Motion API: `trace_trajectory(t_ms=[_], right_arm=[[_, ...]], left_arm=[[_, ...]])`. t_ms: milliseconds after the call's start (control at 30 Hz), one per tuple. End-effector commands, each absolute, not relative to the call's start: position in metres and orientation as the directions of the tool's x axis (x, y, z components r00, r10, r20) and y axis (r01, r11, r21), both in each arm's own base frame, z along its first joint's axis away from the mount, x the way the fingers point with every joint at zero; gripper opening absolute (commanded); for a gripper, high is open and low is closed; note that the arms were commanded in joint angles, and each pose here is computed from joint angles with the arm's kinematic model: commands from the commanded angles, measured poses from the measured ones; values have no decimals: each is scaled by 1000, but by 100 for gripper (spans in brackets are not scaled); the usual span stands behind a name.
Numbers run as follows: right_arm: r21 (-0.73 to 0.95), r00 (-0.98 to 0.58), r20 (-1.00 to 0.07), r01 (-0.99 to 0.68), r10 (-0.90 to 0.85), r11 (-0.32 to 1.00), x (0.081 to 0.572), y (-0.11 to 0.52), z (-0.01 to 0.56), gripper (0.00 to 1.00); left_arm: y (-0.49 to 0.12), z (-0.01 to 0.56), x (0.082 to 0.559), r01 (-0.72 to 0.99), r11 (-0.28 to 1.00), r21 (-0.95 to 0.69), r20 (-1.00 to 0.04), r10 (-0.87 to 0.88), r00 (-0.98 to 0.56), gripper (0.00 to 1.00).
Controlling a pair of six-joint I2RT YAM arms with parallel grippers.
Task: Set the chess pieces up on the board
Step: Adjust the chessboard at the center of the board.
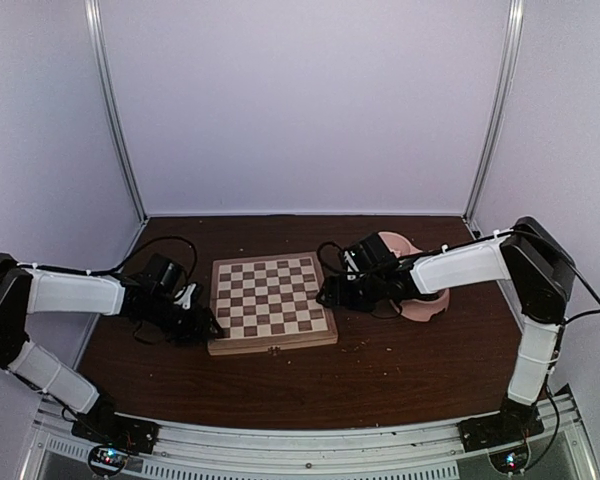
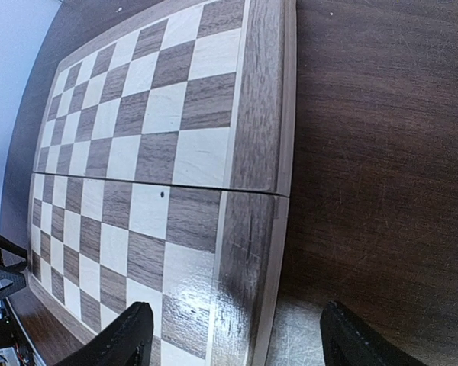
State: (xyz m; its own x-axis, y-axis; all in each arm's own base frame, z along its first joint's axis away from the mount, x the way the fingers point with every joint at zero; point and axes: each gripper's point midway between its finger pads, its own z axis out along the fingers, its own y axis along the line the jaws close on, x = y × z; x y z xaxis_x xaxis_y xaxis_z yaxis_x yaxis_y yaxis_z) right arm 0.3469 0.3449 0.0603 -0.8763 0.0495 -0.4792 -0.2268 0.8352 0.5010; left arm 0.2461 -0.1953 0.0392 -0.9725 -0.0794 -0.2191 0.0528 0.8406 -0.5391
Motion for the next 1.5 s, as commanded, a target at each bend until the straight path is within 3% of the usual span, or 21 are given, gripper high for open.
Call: trace_trajectory(t_ms=[0, 367, 567, 700, 833, 1133, 1467], right_arm=[[511, -880, -472, -227, 50, 829, 350, 348, 61, 79], [538, -897, -440, -241, 25, 808, 347, 357, 53, 80], [509, -886, -458, -200, 67, 837, 353, 326, 55, 80], [487, -882, -465, -182, 77, 854, 358, 302, 57, 80], [463, -877, -477, -206, 47, 862, 359, 294, 62, 80], [476, -887, -462, -249, -1, 843, 355, 303, 61, 74], [491, -893, -448, -276, -33, 826, 354, 312, 58, 73]], left_arm=[[-212, 48, 254, 122, 809, -575, -263, -42, -964, 61], [-252, 42, 235, 213, 760, -614, -256, 64, -965, 61], [-290, 62, 216, 313, 728, -610, -352, 105, -930, 60], [-279, 66, 210, 309, 774, -552, -353, 118, -928, 60], [-252, 81, 219, 299, 833, -467, -395, 106, -913, 63], [-197, 104, 266, 186, 840, -510, -409, -47, -911, 64], [-215, 82, 303, 165, 813, -558, -364, -61, -930, 64]])
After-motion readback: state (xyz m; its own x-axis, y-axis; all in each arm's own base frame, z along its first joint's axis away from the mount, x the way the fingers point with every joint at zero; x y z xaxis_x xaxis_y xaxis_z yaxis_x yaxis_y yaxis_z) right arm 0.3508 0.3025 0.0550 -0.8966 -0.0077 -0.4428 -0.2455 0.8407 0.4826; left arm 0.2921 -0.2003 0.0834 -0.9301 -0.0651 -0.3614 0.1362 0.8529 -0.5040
